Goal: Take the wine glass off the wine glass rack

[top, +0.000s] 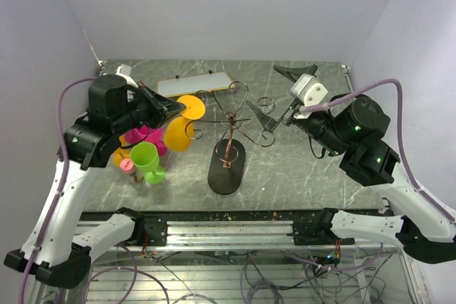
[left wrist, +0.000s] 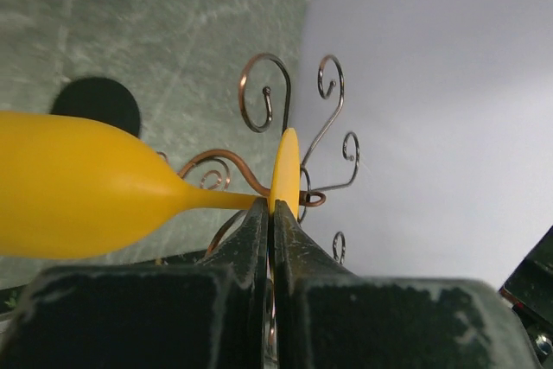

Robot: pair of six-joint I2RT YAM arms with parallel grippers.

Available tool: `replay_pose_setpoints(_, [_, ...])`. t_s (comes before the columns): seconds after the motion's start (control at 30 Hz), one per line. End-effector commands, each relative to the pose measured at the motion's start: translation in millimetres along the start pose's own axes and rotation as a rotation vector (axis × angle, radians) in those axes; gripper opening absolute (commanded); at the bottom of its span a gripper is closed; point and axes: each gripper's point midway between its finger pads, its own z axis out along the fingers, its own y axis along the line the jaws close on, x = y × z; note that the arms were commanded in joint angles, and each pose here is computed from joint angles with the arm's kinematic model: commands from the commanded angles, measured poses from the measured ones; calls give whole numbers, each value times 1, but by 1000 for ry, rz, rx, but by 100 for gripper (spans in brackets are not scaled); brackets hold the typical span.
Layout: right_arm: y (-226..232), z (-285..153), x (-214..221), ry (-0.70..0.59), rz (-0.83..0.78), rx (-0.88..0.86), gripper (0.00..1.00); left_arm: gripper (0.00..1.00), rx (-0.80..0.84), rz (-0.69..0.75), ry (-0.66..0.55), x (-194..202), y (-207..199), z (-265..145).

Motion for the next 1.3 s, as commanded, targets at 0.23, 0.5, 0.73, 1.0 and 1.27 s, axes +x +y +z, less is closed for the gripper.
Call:
replay_pose_setpoints(0.23, [-5, 16, -37, -154, 807, 124, 98, 7, 281, 138, -544, -77, -92, -159])
replay_pose_setpoints(0.5, [43, 38, -62, -286, 1142, -165, 100, 7, 729, 131, -275, -37, -186, -178])
replay_pose_setpoints(0.73, [51, 28, -78, -423, 1285, -376, 99, 7, 1076, 119, -111, -6, -223, -227])
replay_pose_setpoints(1.0, [59, 13, -100, -541, 1267, -570, 96, 7, 1217, 7, -28, 5, -214, -246])
replay_pose_setpoints(1.27, [67, -19, -140, -720, 1243, -861, 75, 7, 1270, -26, 27, 11, -209, -251])
